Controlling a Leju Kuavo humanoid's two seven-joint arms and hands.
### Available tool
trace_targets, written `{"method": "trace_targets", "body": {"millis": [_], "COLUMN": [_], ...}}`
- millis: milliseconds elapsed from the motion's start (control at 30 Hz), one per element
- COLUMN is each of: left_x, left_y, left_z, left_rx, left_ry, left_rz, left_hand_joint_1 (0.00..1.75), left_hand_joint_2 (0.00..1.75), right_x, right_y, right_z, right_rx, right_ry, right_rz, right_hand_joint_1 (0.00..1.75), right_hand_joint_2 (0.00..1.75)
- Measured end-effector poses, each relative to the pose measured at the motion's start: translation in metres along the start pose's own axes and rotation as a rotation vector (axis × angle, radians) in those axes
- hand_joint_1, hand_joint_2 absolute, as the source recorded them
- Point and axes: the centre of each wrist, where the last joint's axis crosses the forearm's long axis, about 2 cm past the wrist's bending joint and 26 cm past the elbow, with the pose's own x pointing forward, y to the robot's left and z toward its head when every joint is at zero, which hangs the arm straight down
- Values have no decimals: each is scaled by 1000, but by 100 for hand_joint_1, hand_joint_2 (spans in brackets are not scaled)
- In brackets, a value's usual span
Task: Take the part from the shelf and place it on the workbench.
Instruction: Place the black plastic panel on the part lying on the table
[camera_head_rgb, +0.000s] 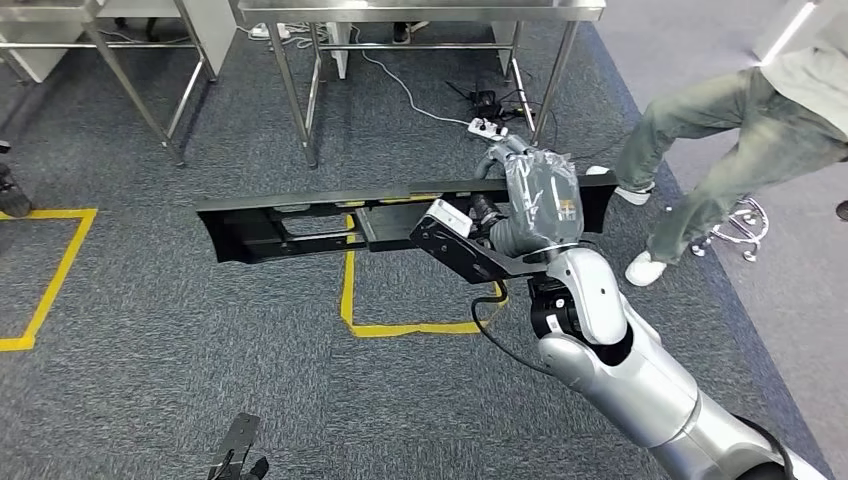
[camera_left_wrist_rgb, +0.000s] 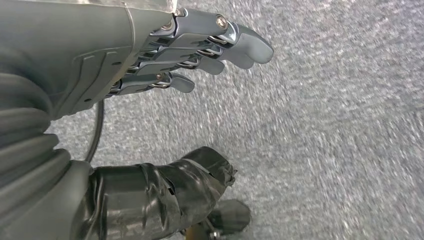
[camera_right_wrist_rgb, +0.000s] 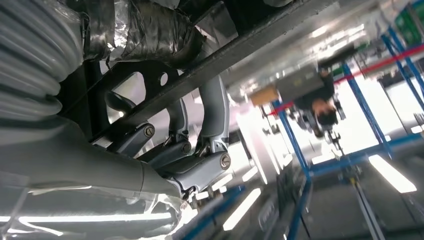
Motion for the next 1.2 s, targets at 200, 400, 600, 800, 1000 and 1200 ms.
{"method": "trace_targets", "body": {"millis": [200, 400, 600, 800, 1000, 1200], "left_x": [-3, -5, -4, -4, -4, -2], "left_y": [1, 1, 0, 1, 1, 1], "left_z": [1, 2, 2, 2, 2, 1], "left_rx": [-1, -3, -11, -16, -18, -21], "left_ry": [11, 18, 20, 21, 22, 20], "left_rz": [-11, -15, -22, -21, -21, -25], "left_hand_joint_1": [0, 0, 0, 0, 0, 0], "left_hand_joint_2": [175, 175, 175, 175, 175, 175], "right_x": [-3, -6, -10, -15, -19, -19], "right_y": [-2, -3, -6, -6, -4, -7], "right_z": [0, 1, 1, 3, 7, 6], "right_rx": [-38, -56, -70, -70, -60, -67], "right_ry": [3, 11, 21, 32, 35, 29], "right_rz": [19, 17, 20, 28, 50, 64], "right_hand_joint_1": [175, 175, 175, 175, 175, 175], "right_hand_joint_2": [175, 175, 175, 175, 175, 175]}}
